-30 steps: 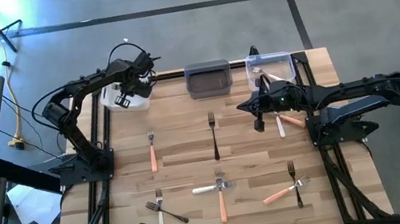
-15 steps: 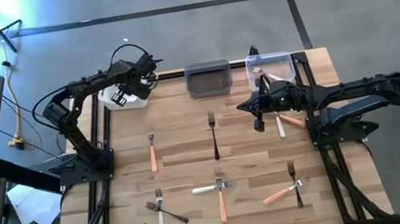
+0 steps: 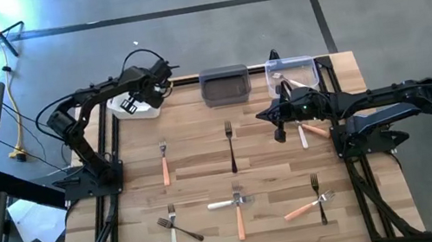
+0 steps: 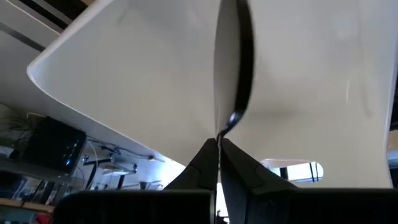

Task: Sort silverware by color (type)
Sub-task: Put the top left black fork into the white bin

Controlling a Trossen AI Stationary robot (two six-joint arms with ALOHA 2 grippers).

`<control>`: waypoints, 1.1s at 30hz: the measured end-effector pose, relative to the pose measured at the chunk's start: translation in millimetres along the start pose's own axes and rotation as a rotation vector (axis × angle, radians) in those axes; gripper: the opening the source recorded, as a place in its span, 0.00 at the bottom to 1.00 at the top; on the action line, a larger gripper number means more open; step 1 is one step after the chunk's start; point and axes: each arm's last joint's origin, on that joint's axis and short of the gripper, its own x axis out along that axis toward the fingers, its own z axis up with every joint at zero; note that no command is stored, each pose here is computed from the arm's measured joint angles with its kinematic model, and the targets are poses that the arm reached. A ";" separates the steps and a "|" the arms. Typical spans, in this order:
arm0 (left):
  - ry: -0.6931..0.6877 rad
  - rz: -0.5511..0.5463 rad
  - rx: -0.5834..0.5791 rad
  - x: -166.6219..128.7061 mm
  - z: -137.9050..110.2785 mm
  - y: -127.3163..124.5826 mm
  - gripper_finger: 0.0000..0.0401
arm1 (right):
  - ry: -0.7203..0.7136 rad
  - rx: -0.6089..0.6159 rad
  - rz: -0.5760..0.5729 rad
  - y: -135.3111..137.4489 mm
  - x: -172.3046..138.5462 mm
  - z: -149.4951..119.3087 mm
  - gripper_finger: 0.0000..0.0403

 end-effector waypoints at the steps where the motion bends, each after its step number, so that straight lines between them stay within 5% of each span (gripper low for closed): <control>1: 0.008 0.002 0.002 -0.6 0.5 0.0 0.00 | 0.000 0.000 0.000 0.0 0.0 0.0 0.00; 7: 0.016 0.031 -0.066 -9.5 -0.8 -1.6 0.00 | 0.003 -0.002 0.000 0.0 0.0 -0.3 0.00; 14: -0.150 0.040 -0.267 -21.6 -4.6 -5.8 0.00 | 0.010 -0.003 0.001 0.1 0.0 -1.0 0.00; 33: -0.045 -0.030 -0.215 2.6 -6.4 -17.5 0.01 | 0.015 -0.003 0.002 0.2 0.0 -1.5 0.00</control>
